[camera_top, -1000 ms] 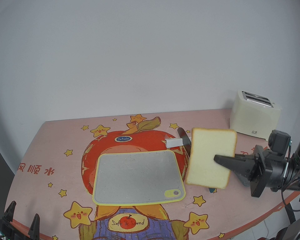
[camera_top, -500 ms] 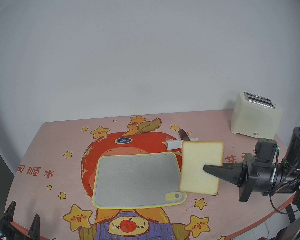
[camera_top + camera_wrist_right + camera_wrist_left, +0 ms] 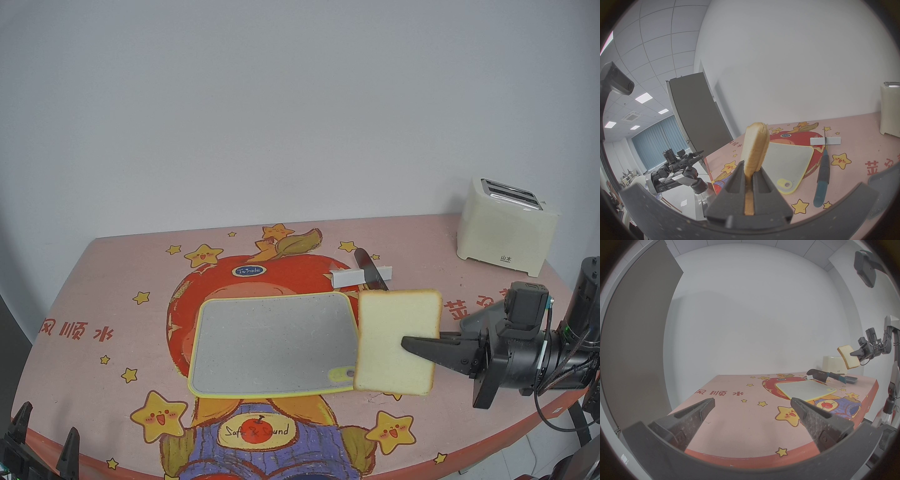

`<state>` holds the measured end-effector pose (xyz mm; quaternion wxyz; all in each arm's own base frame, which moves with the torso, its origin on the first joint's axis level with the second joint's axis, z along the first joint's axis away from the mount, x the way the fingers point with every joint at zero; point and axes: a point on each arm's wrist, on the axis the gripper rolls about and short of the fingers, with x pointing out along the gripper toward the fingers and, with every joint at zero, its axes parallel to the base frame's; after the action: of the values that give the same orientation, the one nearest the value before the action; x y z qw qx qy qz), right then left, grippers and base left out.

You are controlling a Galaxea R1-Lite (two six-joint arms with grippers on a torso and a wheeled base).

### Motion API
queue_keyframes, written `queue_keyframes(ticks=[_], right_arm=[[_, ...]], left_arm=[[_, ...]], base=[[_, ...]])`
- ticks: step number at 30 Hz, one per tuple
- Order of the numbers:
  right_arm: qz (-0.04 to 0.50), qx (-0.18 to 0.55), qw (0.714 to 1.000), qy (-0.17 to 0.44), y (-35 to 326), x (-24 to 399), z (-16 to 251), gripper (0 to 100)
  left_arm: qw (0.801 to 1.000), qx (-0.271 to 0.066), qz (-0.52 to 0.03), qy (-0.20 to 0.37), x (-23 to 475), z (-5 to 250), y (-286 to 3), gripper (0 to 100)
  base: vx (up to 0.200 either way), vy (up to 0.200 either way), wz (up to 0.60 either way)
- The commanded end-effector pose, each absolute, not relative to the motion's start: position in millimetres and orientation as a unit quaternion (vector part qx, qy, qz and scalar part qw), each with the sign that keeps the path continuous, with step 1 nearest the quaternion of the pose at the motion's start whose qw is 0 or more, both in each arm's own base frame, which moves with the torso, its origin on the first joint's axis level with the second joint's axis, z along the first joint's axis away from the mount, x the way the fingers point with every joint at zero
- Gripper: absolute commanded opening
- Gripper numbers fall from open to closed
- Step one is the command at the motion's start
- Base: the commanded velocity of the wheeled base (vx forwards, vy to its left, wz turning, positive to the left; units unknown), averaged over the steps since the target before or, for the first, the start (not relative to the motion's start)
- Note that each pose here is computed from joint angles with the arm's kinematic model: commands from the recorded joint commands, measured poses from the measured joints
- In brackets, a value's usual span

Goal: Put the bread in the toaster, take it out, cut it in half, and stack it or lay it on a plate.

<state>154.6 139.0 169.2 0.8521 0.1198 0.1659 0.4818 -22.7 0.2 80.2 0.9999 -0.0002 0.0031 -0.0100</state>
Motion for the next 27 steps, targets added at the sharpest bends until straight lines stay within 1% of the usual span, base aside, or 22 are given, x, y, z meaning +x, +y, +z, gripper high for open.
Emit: queue_keyframes(ticks=[1,6,11,15,18,20,22,24,27], right_arm=[[0.483,0.12,0.851,0.167,139.9,154.9,169.0,0],[0.476,0.119,0.853,0.177,140.7,159.0,164.5,0],[0.463,0.142,0.851,0.203,144.5,166.3,158.1,0],[0.462,0.144,0.851,0.203,144.2,166.5,158.9,0],[0.441,0.155,0.862,0.197,134.9,173.6,161.2,0],[0.438,0.16,0.863,0.195,134.2,176.6,163.2,0],[0.443,0.172,0.857,0.198,137.8,180.6,166.6,0],[0.448,0.188,0.843,0.231,152.7,189.7,158.3,0],[0.448,0.204,0.831,0.26,170.4,198.2,149.3,0]], left_arm=[[1.0,0.0,-0.01,0.007,-22.2,75.5,0.2,100],[1.0,0.0,-0.01,0.007,-22.2,75.5,0.2,100],[1.0,0.0,-0.01,0.007,-22.2,75.5,0.2,100],[1.0,0.0,-0.01,0.007,-22.2,75.5,0.2,100],[1.0,-0.002,-0.011,0.007,-22.2,75.5,0.1,100],[1.0,-0.002,-0.011,0.006,-22.2,75.6,0.1,100],[1.0,-0.002,-0.011,0.006,-22.2,75.6,0.1,100],[1.0,-0.002,-0.011,0.006,-22.2,75.6,0.1,100],[1.0,-0.001,-0.011,0.006,-22.2,75.6,0.1,100]], base=[[0.0,0.2,0.0],[0.0,0.2,0.0],[0.0,0.0,0.0],[0.0,0.0,0.0],[0.0,0.0,0.0],[0.0,0.0,0.0],[0.0,0.0,0.0],[0.0,0.0,0.0],[0.0,0.0,0.0]])
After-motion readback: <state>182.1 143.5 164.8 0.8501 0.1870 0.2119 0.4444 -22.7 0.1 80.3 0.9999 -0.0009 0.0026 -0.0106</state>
